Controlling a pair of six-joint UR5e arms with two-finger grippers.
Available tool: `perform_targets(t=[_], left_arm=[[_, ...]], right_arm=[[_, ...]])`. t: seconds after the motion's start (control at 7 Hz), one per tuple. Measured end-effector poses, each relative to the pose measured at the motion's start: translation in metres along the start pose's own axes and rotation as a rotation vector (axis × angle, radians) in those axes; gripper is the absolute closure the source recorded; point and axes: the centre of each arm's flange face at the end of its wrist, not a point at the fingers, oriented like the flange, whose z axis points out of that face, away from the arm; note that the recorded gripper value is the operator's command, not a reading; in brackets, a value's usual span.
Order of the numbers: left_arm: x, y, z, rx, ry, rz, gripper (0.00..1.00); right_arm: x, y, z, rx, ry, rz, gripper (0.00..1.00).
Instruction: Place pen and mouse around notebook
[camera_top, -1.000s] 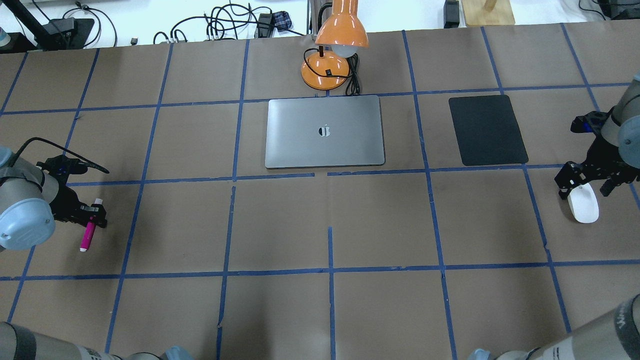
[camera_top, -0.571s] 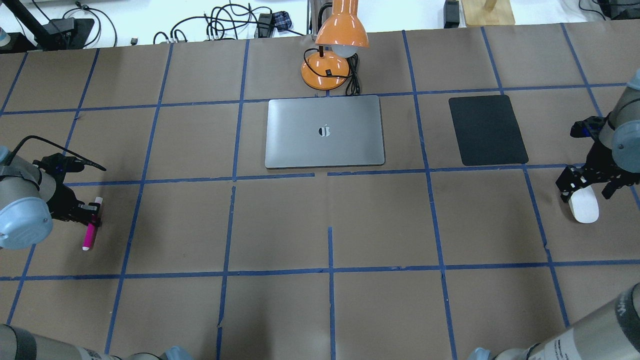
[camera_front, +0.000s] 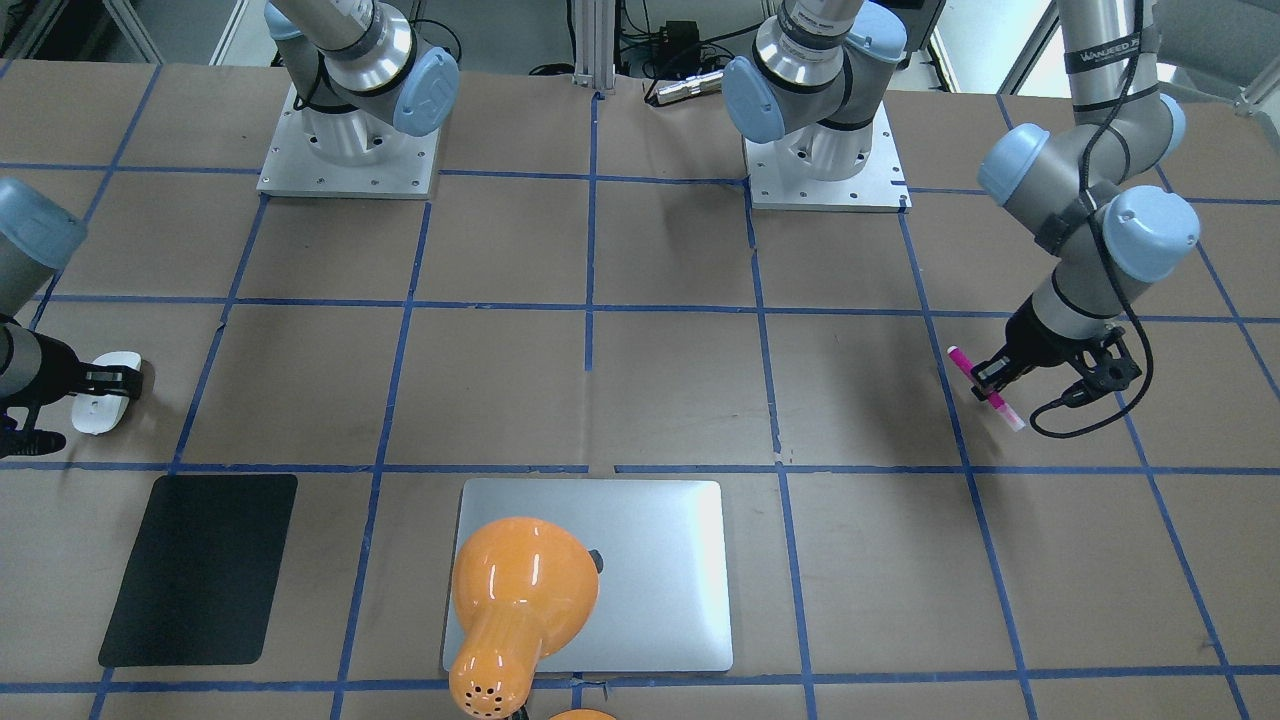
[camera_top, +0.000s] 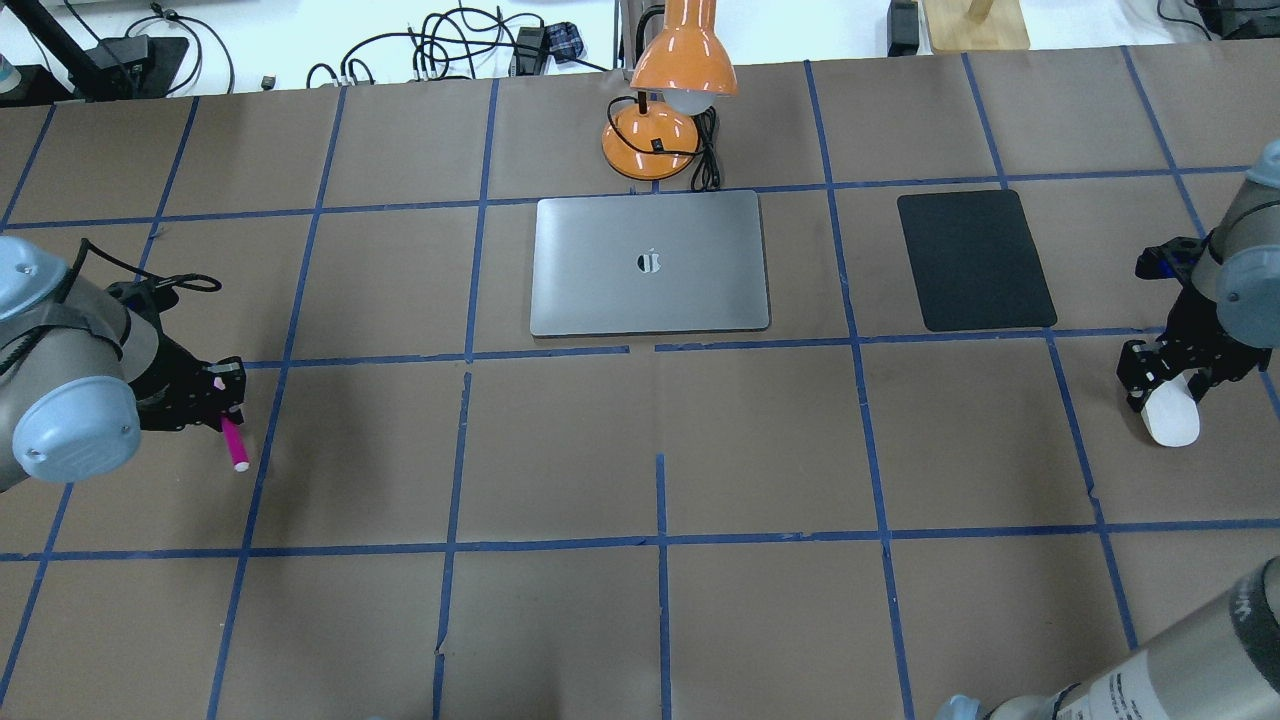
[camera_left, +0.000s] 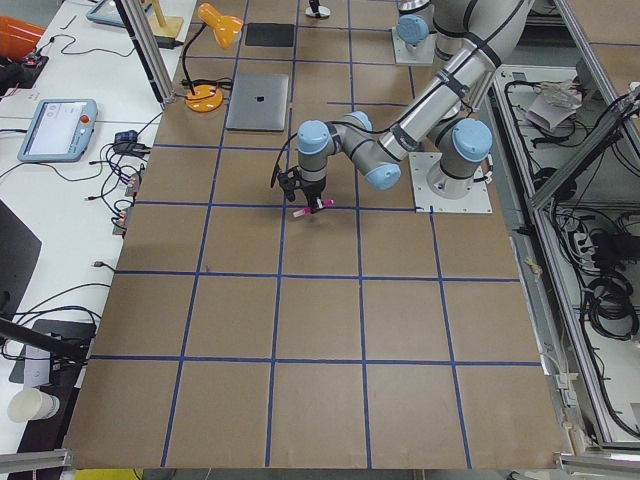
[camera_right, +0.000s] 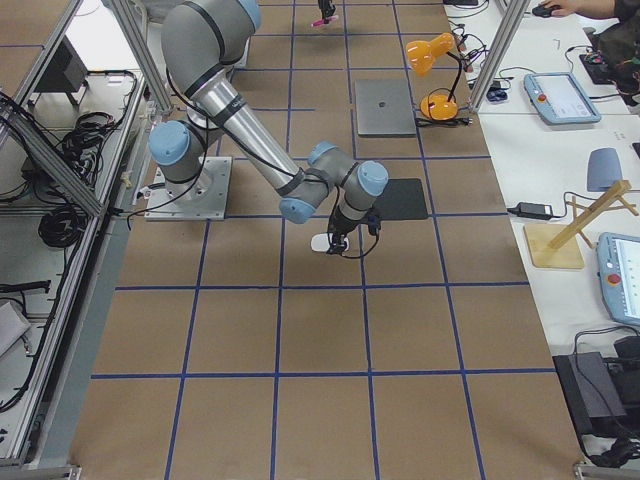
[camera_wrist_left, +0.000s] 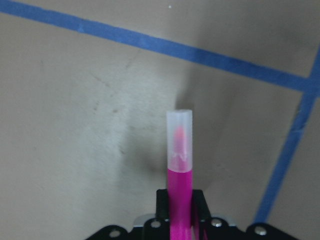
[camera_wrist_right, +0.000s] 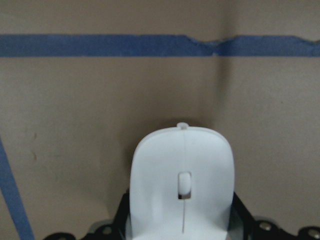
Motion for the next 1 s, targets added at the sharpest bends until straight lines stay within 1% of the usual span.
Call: perform_targets(t=[0.14, 0.29, 0.43, 0.57, 0.71, 0.86, 1.0], left_arm=[[0.046, 0.023, -0.012, 0.006, 0.003, -0.113, 1.00], [0.091, 0.048, -0.020, 0.008, 0.005, -0.212, 1.00], [0.138, 0.079, -0.022, 0.006, 0.006, -0.302, 1.00], [0.179, 0.110, -0.021, 0.005, 0.008, -0.386, 1.00], [0.211, 0.139, -0.023, 0.009, 0.017, -0.464, 1.00], [0.239, 0.167, -0.025, 0.008, 0.026, -0.542, 1.00], [0.263, 0.192, -0.023, -0.009, 0.034, -0.620, 1.00]], right_arm=[[0.000, 0.003, -0.007, -0.004, -0.002, 0.002, 0.93], [-0.003, 0.009, -0.023, 0.004, 0.001, 0.013, 0.93], [-0.016, 0.009, -0.048, 0.041, 0.011, 0.040, 0.93], [-0.044, -0.006, -0.075, 0.096, 0.019, 0.056, 0.92], [-0.077, -0.033, -0.099, 0.152, 0.015, 0.059, 0.92], [-0.110, -0.073, -0.112, 0.192, 0.001, 0.050, 0.91], [-0.132, -0.108, -0.117, 0.207, -0.005, 0.030, 0.84]])
